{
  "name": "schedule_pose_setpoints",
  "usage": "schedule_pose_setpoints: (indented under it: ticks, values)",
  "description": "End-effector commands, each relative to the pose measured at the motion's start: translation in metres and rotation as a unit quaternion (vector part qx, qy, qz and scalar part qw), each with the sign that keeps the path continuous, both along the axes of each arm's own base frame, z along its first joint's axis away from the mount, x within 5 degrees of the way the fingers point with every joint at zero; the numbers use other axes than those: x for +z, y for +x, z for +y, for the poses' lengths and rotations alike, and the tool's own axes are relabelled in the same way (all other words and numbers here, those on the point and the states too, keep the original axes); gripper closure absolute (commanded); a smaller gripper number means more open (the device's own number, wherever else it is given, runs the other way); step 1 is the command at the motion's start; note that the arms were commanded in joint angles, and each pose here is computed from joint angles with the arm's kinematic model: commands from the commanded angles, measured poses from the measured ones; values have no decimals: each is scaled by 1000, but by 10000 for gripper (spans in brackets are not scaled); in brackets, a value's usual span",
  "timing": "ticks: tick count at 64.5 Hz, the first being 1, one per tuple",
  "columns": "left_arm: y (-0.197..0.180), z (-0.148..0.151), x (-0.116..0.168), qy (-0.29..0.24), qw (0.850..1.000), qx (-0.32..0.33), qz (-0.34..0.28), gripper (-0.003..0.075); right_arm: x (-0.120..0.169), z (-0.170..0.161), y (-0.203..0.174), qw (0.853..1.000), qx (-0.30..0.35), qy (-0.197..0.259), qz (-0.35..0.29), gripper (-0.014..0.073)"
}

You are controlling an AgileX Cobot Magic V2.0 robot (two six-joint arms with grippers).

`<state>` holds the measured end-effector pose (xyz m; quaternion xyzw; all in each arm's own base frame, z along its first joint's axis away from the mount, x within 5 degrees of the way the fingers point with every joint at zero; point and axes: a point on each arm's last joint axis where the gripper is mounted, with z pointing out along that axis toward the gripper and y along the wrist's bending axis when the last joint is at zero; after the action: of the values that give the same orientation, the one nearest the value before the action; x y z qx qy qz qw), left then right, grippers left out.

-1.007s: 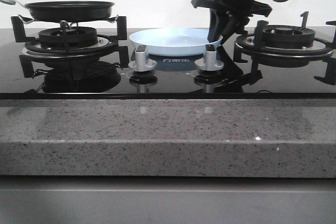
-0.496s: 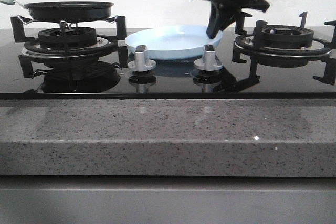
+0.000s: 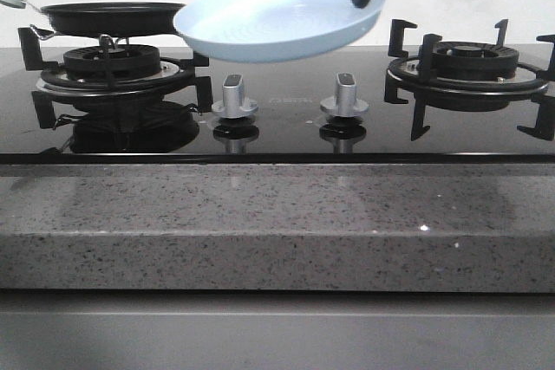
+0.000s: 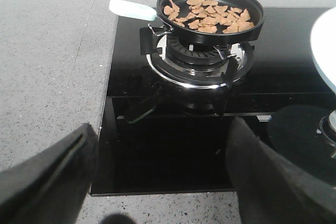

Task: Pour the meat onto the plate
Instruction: 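Grip the plate rim with the right gripper and lift it up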

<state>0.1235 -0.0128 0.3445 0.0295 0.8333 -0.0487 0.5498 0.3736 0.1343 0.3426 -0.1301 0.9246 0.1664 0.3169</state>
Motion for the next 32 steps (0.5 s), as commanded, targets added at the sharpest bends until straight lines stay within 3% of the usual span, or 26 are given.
schedule_pose_setpoints:
  ticks: [1,22,32]
  values:
    - [3,0,17,-8,999,2,-52,209,28,-5,-27,996,-12,34,-79,702]
    - [3,0,17,-8,999,2,-52,209,-25,-10,-51,997,-38,42,-56,702]
    - [3,0,17,-8,999,2,-52,209,-33,-10,-52,997,-42,43,-48,702]
